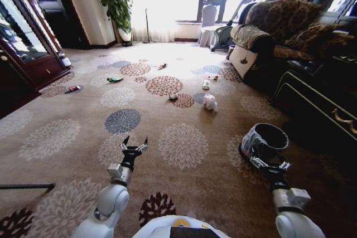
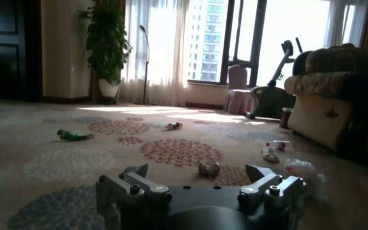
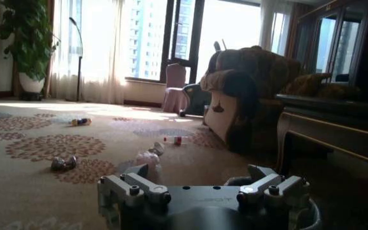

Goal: Pick up the trash from the ground and place it into the trash bin.

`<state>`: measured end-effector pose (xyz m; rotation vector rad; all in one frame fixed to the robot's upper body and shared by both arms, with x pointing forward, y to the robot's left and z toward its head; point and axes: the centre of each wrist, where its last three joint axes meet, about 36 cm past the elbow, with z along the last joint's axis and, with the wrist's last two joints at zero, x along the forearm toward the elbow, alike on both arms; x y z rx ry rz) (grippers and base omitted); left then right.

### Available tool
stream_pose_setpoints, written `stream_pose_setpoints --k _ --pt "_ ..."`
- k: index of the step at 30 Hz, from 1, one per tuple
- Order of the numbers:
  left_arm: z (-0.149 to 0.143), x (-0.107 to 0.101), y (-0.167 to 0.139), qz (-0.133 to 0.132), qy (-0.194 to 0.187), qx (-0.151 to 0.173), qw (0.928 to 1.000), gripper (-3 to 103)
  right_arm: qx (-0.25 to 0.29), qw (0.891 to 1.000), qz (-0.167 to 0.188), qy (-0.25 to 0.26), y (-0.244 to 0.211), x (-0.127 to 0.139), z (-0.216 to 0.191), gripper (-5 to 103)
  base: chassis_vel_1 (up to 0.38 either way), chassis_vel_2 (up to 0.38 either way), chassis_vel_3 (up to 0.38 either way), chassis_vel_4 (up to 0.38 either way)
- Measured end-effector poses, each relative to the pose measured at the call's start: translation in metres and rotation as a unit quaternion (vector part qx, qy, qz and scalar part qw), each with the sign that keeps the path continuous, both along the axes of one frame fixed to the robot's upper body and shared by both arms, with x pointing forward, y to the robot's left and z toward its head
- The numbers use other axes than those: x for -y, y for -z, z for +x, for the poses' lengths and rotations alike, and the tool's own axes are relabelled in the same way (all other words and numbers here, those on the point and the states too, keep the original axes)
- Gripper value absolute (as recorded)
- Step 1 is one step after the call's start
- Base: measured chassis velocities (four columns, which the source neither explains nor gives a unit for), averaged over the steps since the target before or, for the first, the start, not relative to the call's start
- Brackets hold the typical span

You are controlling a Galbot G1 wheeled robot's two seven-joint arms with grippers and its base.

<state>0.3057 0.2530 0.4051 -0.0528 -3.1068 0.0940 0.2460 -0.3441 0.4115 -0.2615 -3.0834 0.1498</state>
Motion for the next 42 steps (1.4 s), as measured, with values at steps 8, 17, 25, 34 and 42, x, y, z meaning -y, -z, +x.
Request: stream_pose_setpoints --k 8,17,25,34,42 --pt "0.0000 0.0000 0.0000 0.000 0.000 0.000 1.0000 100 0.000 1.000 0.000 0.000 0.0000 0.0000 0.0000 100 0.000 0.000 0.000 0.000" --pt "0.0000 0.0000 0.0000 0.000 0.000 0.000 1.0000 100 0.000 1.000 0.000 0.000 0.0000 0.0000 0.0000 100 0.000 0.000 0.000 0.000" --pt "0.0000 0.0000 0.0000 0.000 0.000 0.000 1.0000 100 0.000 1.000 0.000 0.000 0.0000 0.0000 0.0000 100 0.000 0.000 0.000 0.000" --pt "0.0000 0.0000 0.0000 0.000 0.000 0.000 1.0000 100 0.000 1.000 0.000 0.000 0.0000 0.0000 0.0000 100 0.000 0.000 0.000 0.000" --pt "0.0000 0.0000 0.0000 0.000 0.000 0.000 1.0000 100 0.000 1.000 0.000 0.000 0.0000 0.0000 0.0000 100 0.000 0.000 0.000 0.000"
